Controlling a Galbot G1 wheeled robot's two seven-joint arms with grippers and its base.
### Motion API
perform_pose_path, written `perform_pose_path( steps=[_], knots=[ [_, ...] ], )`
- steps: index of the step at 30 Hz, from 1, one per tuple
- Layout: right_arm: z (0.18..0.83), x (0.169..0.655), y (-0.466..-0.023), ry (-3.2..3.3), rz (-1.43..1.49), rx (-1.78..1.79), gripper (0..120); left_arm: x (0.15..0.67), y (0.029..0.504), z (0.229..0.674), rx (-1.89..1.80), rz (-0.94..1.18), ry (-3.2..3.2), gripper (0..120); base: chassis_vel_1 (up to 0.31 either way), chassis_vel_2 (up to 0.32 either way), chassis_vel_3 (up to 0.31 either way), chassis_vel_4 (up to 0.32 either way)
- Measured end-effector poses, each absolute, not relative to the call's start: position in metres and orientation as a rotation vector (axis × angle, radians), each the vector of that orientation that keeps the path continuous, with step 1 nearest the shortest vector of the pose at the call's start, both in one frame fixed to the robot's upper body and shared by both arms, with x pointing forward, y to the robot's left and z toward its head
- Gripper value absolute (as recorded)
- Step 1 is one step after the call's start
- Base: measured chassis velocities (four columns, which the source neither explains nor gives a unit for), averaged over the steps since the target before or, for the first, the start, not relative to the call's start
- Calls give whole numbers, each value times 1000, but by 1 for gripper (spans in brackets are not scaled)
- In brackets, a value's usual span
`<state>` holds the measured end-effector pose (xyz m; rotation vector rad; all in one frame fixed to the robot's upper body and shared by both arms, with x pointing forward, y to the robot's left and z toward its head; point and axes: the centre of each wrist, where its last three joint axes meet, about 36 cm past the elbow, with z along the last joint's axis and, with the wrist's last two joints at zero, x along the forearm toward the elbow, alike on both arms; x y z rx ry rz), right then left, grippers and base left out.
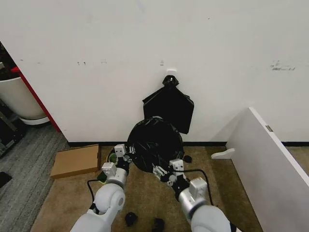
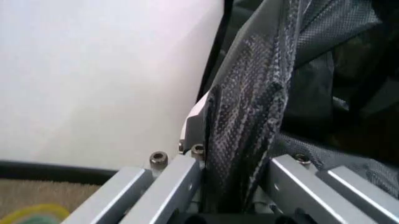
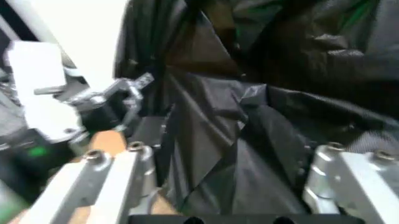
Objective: Place the garbage bag over the trash bin.
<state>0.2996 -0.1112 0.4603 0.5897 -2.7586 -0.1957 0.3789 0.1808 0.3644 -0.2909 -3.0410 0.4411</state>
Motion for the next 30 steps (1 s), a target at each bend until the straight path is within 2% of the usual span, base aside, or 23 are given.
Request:
perform_pose_path(
  steps=[5,6,10,12,30],
  knots=[
    [459,329,-96,-2729,-34,475,27,379,180,362,-338,446,-3075,0,0,0,0,0],
    [459,329,-96,-2729,-34,475,27,379,180,362,-338,446,-3075,0,0,0,0,0],
    [455,340,-90,-2669,47,431,14,379,179,360,-354,456,-3091,0,0,0,0,0],
    [450,347,-88,-2649,86,407,2,378,180,360,-366,454,-3100,0,0,0,0,0],
    [461,377,-91,-2524,136,392,0,375,182,354,-442,382,-3163,0,0,0,0,0]
  ],
)
